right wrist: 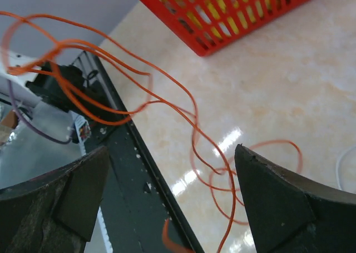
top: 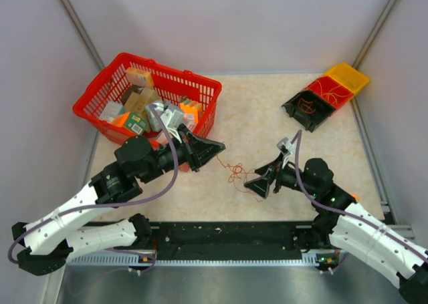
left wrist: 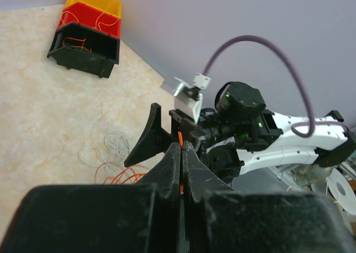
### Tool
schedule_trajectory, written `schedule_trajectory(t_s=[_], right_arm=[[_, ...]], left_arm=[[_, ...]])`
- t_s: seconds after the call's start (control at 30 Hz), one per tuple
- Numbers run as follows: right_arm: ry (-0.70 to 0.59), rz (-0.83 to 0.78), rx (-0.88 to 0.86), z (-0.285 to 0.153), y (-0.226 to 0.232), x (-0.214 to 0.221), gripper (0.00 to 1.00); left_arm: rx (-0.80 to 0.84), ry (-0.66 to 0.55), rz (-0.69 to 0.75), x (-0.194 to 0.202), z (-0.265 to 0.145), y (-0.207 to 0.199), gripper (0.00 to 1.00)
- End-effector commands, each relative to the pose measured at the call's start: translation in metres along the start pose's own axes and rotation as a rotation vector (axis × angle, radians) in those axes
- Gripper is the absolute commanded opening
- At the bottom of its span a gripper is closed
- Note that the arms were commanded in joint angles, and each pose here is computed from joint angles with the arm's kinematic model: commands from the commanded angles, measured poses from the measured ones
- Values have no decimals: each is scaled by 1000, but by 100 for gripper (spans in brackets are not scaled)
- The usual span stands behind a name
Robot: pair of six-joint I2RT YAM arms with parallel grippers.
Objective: Untangle the cables
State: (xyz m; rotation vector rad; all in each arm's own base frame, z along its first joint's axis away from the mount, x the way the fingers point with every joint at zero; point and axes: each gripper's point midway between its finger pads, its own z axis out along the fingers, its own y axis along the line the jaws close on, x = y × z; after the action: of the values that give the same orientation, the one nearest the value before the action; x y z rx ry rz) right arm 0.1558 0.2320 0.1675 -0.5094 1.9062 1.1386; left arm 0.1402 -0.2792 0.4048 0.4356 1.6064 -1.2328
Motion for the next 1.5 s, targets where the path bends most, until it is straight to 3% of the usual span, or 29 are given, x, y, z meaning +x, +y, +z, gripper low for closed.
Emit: schedule_trajectory(t_s=[0.0,0.23,0.57,0.77,0.9,1.03,1.17,1.23,1.37,1.47], right_arm=[[-191,-62,-231,2,49,-38,93],[-217,-12,-270,15,62,-44,73],[-217,8,-369,42,92,-43,58],[-236,-2,-380,53,103,-48,57],[-235,-29,-228,62,78,-50,57],[-268,-31,-237,60,80,-56,52],[-241,-2,-252,68,80,-49,16],[-211,24,-190,73,66,-39,1],[-182,95,34,66,15,-8,0],[-143,137,298,46,-40,19,0]], left_arm=[[-8,-96,-76,-19,11,-2,0],[-10,-67,-104,-6,19,2,0],[-4,-66,-124,-2,15,3,0],[0,-66,-129,-1,12,2,0],[2,-69,-129,-2,10,2,0],[41,-58,-135,0,9,-6,0],[49,-62,-130,-4,9,-8,0],[49,-63,-116,-7,7,-10,0],[50,-119,-50,-28,-12,-15,0],[93,-206,30,-54,-37,-27,0]])
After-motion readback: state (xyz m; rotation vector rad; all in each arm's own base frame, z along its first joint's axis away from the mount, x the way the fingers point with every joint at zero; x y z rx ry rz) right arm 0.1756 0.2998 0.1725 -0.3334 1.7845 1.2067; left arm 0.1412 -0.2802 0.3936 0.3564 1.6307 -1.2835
